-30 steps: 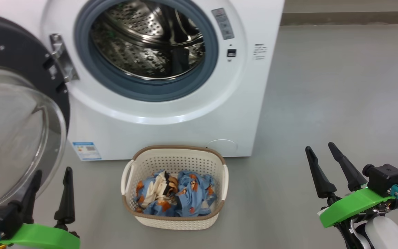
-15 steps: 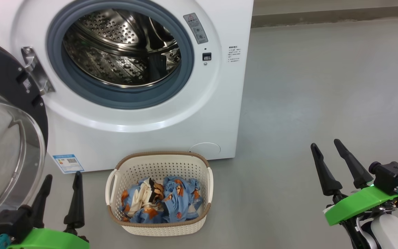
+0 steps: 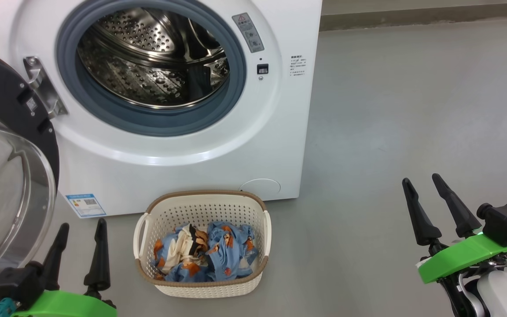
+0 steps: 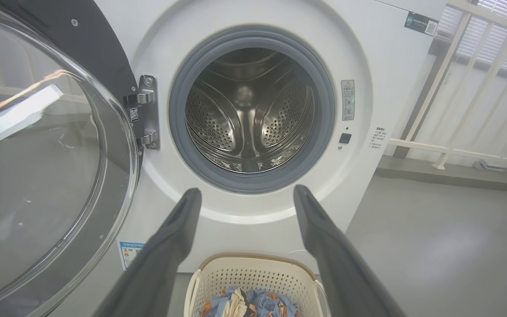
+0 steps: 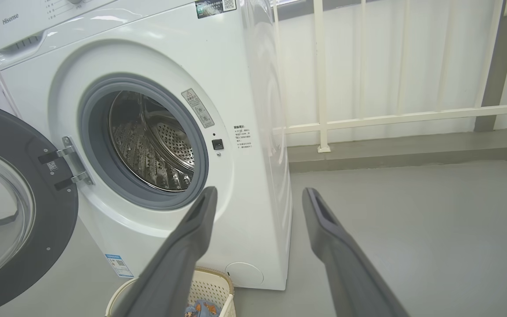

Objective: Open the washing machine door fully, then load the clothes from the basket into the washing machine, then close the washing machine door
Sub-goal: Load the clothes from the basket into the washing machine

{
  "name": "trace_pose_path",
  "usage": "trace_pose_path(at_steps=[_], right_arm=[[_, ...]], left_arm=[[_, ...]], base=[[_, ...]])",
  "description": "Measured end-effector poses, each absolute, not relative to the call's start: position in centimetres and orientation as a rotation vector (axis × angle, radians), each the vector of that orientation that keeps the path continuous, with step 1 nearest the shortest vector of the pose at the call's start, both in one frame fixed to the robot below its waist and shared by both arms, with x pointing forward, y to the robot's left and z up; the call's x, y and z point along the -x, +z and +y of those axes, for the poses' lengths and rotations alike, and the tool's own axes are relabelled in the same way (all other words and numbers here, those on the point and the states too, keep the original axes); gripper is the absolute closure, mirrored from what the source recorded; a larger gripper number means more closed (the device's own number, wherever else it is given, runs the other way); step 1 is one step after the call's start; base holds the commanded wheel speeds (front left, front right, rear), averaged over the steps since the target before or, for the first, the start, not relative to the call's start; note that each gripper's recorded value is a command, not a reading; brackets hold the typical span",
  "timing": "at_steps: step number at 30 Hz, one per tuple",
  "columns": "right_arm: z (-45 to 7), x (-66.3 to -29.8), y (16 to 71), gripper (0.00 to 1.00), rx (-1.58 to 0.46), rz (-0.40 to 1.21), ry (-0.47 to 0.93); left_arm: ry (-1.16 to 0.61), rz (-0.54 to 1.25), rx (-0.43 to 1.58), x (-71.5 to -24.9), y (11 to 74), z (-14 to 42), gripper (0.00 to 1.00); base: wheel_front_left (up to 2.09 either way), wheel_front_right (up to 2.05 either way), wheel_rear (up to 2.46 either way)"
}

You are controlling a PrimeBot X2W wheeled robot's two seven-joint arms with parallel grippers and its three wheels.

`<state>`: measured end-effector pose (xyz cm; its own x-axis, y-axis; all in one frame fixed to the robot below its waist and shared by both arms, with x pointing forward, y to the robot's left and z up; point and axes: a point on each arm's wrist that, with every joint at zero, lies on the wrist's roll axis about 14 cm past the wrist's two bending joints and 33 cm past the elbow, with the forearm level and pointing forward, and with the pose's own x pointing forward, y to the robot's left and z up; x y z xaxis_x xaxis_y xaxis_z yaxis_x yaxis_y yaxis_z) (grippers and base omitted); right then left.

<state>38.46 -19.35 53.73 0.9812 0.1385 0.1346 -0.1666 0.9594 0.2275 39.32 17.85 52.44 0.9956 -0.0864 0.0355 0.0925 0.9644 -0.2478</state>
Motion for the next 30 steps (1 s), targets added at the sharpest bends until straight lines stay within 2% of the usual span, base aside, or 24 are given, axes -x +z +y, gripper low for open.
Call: trace_pose_path(at_steps=[30], right_arm=[[-18.73, -38.46, 52.89, 0.0, -0.257, -0.099, 0.156]], left_arm=[[-0.09, -0.007, 0.244, -39.19, 51.9, 18.07, 0.0]], base=[[0.0, 0.0, 0.0]])
